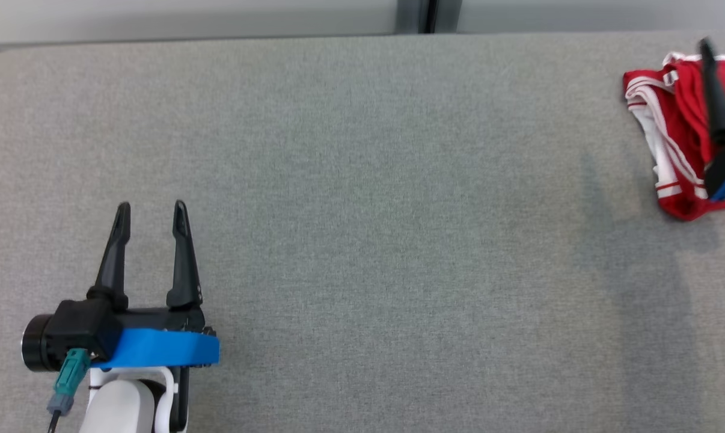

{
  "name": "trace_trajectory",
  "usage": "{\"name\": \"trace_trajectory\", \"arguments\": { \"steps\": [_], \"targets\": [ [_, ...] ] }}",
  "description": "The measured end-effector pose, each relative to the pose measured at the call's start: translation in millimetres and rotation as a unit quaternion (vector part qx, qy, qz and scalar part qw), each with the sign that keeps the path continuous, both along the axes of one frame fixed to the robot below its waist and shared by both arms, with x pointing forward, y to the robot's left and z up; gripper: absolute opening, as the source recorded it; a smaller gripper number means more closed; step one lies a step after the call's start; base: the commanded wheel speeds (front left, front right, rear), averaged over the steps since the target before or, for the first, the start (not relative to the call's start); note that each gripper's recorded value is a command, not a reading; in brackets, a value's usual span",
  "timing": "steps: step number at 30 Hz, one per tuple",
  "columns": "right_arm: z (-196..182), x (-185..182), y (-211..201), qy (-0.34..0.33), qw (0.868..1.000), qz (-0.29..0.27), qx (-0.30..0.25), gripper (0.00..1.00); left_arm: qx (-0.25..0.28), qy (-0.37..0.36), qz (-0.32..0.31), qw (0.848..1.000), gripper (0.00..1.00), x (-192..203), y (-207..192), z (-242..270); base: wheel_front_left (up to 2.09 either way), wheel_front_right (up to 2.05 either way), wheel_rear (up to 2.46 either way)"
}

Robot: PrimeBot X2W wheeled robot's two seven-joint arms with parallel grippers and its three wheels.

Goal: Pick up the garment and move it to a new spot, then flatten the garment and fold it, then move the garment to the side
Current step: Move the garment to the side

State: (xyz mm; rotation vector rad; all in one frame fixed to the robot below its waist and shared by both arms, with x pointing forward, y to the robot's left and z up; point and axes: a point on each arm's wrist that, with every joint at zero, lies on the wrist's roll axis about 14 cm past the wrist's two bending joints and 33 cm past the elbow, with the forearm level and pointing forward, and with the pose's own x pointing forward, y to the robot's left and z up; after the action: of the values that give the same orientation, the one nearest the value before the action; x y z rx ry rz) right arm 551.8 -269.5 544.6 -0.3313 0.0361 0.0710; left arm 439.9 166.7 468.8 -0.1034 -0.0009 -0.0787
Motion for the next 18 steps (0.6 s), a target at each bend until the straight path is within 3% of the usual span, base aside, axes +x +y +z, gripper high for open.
{"name": "trace_trajectory", "arguments": {
  "steps": [7,18],
  "targets": [
    [5,-35,46,-0.02,0.997,0.037,0.058,1.0,-0.002,-0.003,0.003,1.0,1.0,-22,1,9,0.0,0.0,0.0],
    [5,-92,64,-0.044,0.99,0.022,0.136,1.0,-0.002,-0.01,-0.007,1.0,1.0,-41,-5,23,0.0,0.0,0.0]
  ]
}}
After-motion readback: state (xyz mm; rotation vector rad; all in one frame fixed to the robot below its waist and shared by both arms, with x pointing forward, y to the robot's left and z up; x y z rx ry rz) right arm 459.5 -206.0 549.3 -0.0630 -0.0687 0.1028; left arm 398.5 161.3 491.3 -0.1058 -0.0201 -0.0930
